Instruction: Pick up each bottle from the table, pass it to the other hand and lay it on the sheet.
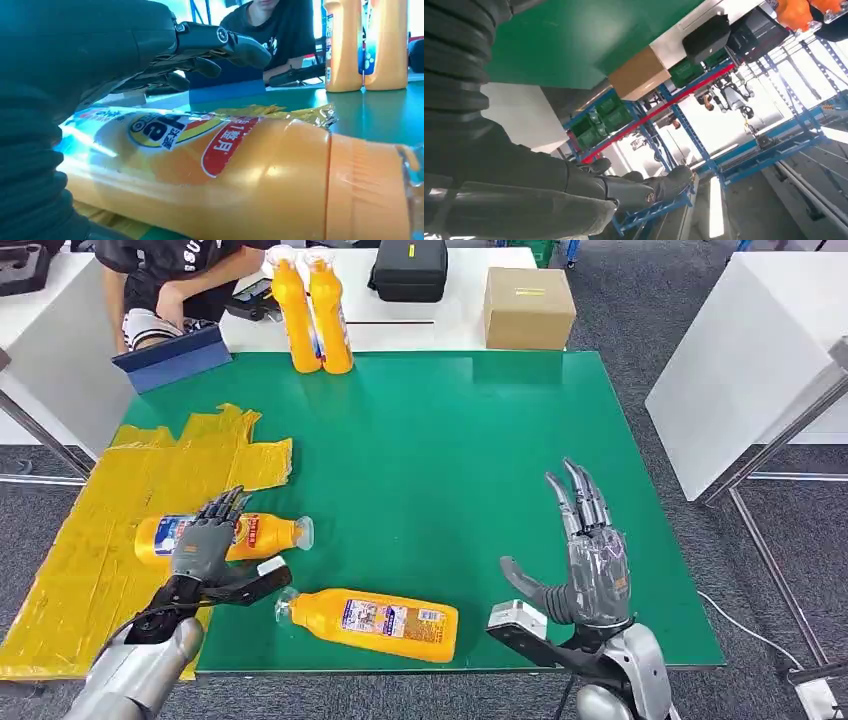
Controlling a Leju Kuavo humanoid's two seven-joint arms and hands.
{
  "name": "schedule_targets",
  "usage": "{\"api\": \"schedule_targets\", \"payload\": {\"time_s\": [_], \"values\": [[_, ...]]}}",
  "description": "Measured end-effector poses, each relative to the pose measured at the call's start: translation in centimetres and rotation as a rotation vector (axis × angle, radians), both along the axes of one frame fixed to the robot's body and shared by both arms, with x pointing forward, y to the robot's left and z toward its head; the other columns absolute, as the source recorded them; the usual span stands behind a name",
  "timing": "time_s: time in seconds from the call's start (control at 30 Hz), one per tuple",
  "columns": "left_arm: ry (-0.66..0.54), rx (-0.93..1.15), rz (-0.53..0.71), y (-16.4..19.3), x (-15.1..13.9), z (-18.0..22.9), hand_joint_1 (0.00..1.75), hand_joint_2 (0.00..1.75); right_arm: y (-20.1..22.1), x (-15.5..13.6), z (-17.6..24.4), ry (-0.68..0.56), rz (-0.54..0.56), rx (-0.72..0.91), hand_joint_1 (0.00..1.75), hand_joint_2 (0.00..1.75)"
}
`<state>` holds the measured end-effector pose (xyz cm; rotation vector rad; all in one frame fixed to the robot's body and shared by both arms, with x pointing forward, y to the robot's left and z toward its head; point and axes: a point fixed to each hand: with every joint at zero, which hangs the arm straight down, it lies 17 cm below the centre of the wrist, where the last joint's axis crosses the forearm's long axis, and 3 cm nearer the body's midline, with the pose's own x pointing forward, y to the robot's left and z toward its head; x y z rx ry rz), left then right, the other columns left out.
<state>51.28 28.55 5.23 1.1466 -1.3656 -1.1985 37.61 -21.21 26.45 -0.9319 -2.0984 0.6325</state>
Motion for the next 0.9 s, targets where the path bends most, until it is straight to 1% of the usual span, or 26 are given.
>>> {"api": "schedule_targets", "payload": {"time_s": [0.23,0.37,0.47,0.67,0.8,0.9], "values": [[-0.002,-0.159,-0.031,-1.2,-1.1,0.0,0.00,1.75,0.7,-0.1,-0.8,0.039,0.048,0.035,0.00,1.75],[0.002,-0.430,-0.101,-3.8,-2.5,1.2,0.00,1.75,1.7,-0.8,-1.4,0.065,0.105,0.090,0.00,1.75],[-0.042,-0.653,-0.164,-5.7,-4.1,4.8,0.00,1.75,2.4,-1.2,-1.7,0.076,0.133,0.114,0.00,1.75],[-0.142,-0.799,-0.236,-6.2,-6.0,10.3,0.00,1.75,3.1,-1.4,-1.9,0.087,0.151,0.126,0.00,1.75],[-0.227,-0.862,-0.264,-5.4,-6.9,14.5,0.00,1.75,3.5,-1.3,-2.1,0.110,0.152,0.142,0.00,1.75],[-0.281,-0.877,-0.267,-4.7,-7.1,16.6,0.00,1.75,3.9,-1.2,-2.3,0.128,0.159,0.165,0.00,1.75]]}}
